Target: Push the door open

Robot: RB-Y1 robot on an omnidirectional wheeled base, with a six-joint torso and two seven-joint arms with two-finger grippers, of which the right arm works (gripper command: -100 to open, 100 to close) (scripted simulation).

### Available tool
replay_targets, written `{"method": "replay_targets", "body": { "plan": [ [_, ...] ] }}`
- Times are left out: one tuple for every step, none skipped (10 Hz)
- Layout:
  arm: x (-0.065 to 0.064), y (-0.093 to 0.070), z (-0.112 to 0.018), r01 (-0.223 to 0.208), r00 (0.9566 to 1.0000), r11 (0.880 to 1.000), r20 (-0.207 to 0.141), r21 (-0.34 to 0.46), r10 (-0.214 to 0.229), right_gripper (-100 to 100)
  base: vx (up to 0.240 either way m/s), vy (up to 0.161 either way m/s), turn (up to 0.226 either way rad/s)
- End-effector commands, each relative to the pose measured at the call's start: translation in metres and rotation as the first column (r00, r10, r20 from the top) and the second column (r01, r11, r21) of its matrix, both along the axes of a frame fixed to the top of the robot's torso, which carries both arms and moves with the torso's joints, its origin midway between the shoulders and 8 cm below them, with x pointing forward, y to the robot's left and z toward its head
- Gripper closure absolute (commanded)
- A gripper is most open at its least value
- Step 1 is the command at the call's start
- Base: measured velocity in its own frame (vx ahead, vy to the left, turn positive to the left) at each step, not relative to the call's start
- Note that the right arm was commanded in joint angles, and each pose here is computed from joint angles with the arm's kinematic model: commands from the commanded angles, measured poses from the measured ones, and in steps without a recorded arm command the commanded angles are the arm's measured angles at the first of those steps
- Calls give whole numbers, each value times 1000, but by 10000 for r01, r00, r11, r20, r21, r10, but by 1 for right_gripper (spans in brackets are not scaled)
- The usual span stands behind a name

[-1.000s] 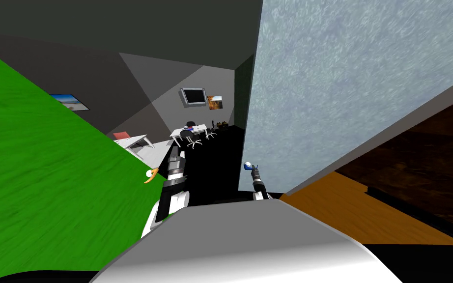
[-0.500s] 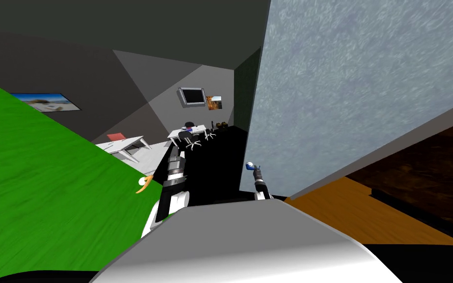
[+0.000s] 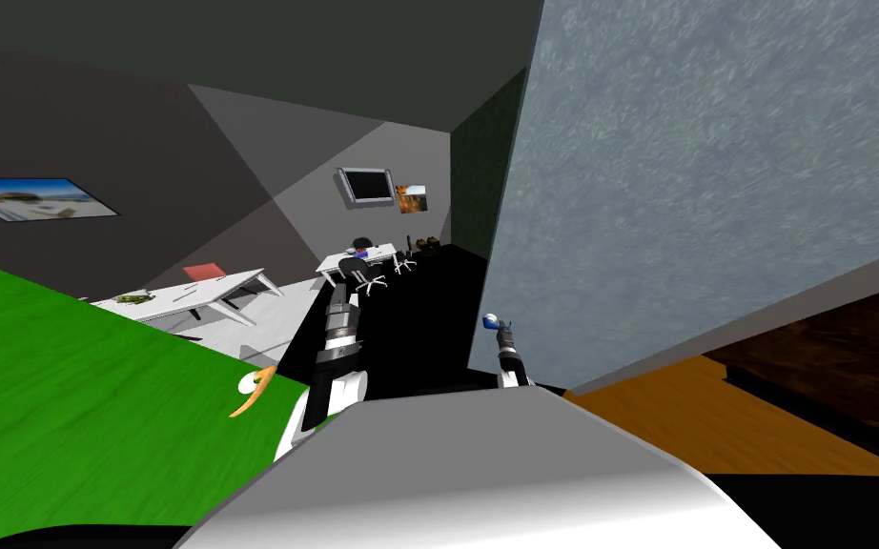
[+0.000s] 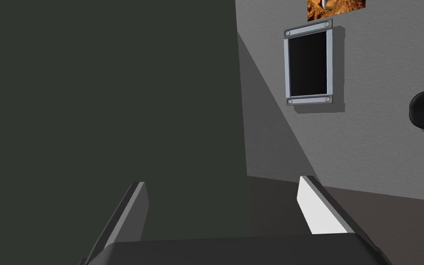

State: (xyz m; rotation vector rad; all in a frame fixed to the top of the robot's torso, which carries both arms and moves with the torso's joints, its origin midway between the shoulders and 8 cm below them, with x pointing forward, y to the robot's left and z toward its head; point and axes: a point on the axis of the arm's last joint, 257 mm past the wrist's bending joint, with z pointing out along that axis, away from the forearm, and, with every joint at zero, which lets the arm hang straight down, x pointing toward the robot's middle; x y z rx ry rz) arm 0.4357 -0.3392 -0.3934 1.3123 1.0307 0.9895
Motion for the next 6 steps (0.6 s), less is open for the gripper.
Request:
{"method": "replay_targets", "body": {
  "plan": [
    [3, -5, 4, 193, 9997, 9998, 136, 24, -194, 100, 222, 72, -72],
    [1, -8, 3, 356, 9993, 9993, 139, 106, -357, 100, 222, 58, -66],
    [0, -9, 2, 469, 9988, 9987, 138, 182, -472, 100, 202, 54, -62],
    [-4, -15, 0, 481, 9988, 9988, 47, 103, -482, 100, 86, 12, -40],
    [-6, -32, 3, 764, 9970, 9971, 111, -11, -764, 100, 168, 16, -53],
    [-7, -35, 4, 819, 9966, 9966, 115, -25, -819, 100, 195, 18, -52]
  ]
}}
